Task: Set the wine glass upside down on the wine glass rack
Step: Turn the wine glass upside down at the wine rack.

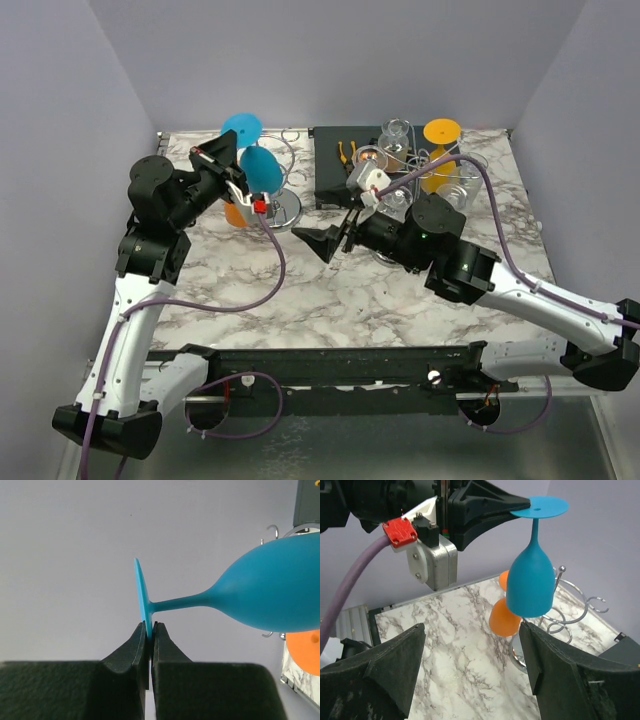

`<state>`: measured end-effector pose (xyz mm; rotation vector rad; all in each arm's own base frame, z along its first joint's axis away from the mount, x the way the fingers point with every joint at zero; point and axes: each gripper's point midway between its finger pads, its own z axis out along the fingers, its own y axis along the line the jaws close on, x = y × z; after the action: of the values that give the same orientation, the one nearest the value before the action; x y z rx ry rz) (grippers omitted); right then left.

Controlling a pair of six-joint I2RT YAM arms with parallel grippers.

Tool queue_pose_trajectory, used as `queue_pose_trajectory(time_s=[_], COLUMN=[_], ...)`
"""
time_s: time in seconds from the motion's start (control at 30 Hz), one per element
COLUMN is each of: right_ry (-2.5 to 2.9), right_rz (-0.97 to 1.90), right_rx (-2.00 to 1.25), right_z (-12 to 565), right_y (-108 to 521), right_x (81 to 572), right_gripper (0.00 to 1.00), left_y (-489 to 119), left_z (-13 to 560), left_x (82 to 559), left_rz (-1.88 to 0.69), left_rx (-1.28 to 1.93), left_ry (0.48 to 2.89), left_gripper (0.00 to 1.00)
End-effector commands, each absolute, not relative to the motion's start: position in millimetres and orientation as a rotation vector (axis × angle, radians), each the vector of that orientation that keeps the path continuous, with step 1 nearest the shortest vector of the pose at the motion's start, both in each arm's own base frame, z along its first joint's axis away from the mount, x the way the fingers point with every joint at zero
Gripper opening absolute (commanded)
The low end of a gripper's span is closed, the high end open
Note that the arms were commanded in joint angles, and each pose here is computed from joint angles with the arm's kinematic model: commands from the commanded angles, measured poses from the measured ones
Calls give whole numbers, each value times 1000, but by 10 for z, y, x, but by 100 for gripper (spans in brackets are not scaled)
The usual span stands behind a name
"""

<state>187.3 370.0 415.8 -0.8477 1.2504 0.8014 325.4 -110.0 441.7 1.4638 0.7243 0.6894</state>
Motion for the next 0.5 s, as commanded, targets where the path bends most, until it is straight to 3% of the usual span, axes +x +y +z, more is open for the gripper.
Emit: queue_pose_trajectory(time_s=[0.0, 0.2, 0.3, 0.47], right_ry=[1274, 1410, 1407, 1337], right_rz=[714, 589, 556, 490], right_rx=[-832, -730, -585, -417], right_z=[4431, 4460, 4737, 5218], right_y=[3579, 3537, 3166, 2575], right_x=[1957, 2885, 3461, 3905], right_gripper=[83, 84, 83, 83], left_y=[-957, -846, -767, -597], left_z=[4812, 5113, 5200, 5225], left_x=[3314, 3482, 3544, 3729], left_rz=[744, 752, 787, 841], left_rx=[1343, 1195, 1143, 1119], left_ry=[765, 821, 820, 859], left_gripper=[0, 0, 0, 0])
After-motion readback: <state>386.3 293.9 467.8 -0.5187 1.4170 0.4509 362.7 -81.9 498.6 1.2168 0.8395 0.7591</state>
